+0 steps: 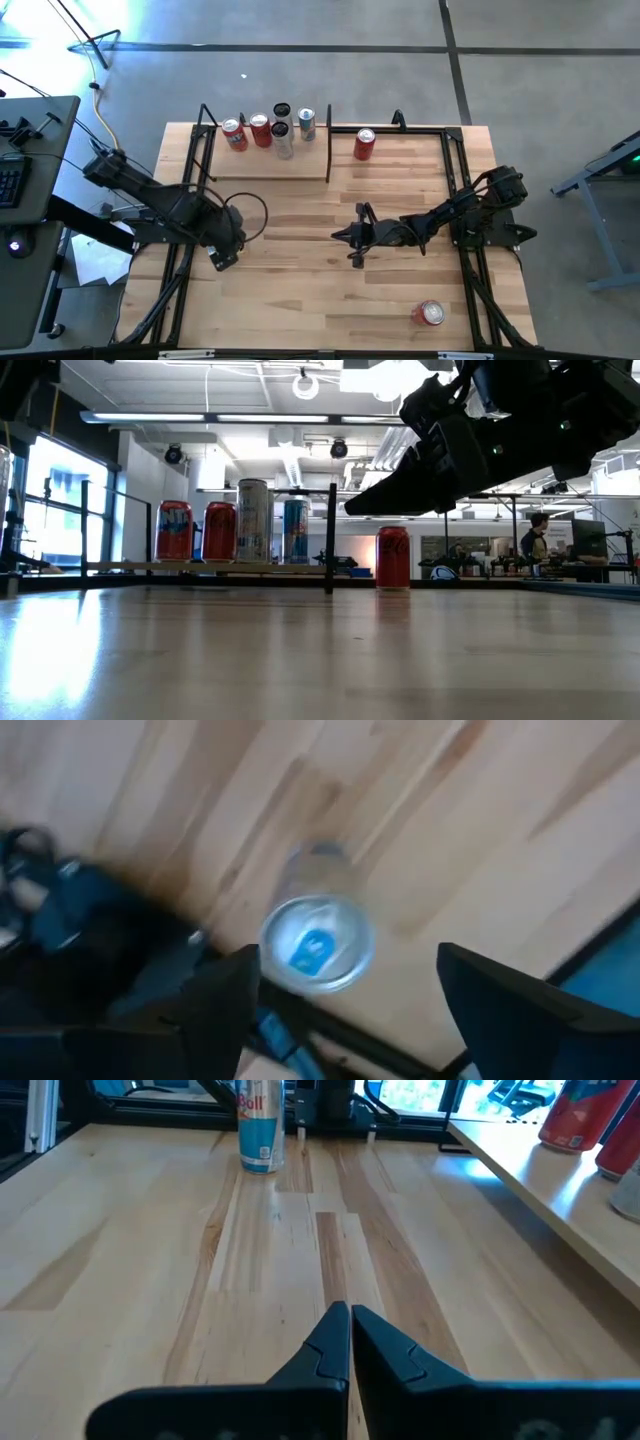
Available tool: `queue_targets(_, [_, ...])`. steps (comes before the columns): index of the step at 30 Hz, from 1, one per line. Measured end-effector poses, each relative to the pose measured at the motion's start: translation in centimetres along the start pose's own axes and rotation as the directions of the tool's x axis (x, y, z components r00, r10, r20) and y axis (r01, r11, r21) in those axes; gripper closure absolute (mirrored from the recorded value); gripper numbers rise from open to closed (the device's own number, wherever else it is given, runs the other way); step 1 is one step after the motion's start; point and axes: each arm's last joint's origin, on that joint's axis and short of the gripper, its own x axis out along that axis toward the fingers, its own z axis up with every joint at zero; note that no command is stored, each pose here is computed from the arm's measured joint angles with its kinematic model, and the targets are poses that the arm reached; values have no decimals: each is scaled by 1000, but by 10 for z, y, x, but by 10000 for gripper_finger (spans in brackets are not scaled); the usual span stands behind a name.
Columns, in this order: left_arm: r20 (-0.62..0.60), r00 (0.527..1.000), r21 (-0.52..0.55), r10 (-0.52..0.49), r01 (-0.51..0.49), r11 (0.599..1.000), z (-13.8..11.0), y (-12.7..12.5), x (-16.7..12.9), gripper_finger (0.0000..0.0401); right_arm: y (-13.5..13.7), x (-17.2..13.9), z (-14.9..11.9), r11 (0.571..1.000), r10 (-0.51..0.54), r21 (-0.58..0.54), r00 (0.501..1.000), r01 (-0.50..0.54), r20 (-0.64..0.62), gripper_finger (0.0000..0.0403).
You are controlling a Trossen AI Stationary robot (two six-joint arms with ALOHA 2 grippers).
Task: Place canned beverage on shelf
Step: Put the blue soda can on the shelf aligned with the other blue soda can
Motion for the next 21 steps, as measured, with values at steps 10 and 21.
queue_targets(10, [36, 996, -1, 77, -77, 997, -7, -5, 6, 93, 1, 0, 0, 1000, 22, 20, 1000, -22, -1, 403])
queue_targets(21, [37, 997, 20, 71, -72, 997, -13, -8, 6, 93, 14, -4, 1, 999, 52, 16, 999, -52, 14, 403])
